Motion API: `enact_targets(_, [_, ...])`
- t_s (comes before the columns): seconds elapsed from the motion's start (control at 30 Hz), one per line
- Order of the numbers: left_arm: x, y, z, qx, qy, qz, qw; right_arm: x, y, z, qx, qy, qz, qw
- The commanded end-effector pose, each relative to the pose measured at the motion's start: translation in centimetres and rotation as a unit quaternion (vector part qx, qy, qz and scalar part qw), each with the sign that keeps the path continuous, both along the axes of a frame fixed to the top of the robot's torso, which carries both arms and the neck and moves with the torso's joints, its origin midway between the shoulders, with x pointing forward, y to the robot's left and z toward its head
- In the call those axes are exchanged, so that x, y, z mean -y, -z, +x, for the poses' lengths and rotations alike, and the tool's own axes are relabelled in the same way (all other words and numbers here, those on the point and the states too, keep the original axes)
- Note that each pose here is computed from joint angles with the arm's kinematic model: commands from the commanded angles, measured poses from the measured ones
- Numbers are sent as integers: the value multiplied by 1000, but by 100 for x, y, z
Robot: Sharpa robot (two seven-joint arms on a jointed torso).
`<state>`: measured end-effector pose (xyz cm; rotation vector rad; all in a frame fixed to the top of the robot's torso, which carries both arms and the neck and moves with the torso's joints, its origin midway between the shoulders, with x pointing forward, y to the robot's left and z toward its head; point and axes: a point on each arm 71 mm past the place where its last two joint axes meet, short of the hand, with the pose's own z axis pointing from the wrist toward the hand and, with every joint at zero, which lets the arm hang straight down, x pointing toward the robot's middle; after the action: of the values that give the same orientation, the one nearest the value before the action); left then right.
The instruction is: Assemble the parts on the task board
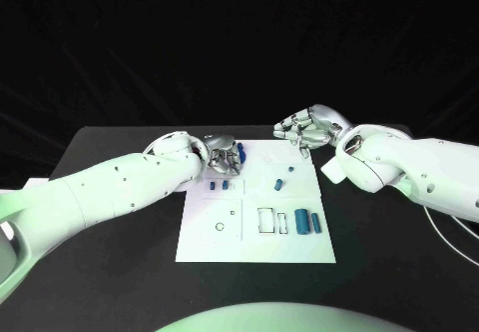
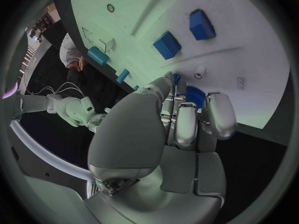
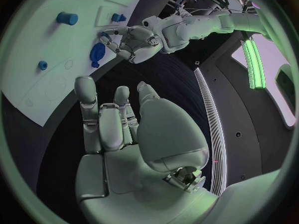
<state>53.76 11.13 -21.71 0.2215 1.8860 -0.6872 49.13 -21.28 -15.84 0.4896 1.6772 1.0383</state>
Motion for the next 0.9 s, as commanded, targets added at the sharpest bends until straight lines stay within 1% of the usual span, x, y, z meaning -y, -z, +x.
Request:
enact_targets(0.03, [22,-45,-26,10,6,-20,1000,-16,3,-8,-1,-7,-1,1000])
enact_targets(0.23, [-24,-89,-57,14,4,-26,1000,-14,2,-8,0,-7,-1,1000])
enact_targets(0.4, [-119,-112,-73,10,-1,-25,1000,-8,2,-9,0,-7,-1,1000])
enact_targets(0.67, [-310,-113,-86,3,-14,-21,1000,1,2,-10,0,-6,-1,1000])
enact_targets(0.9, [-398,-97,-75,-5,-22,-17,1000,3,2,-10,0,-6,-1,1000])
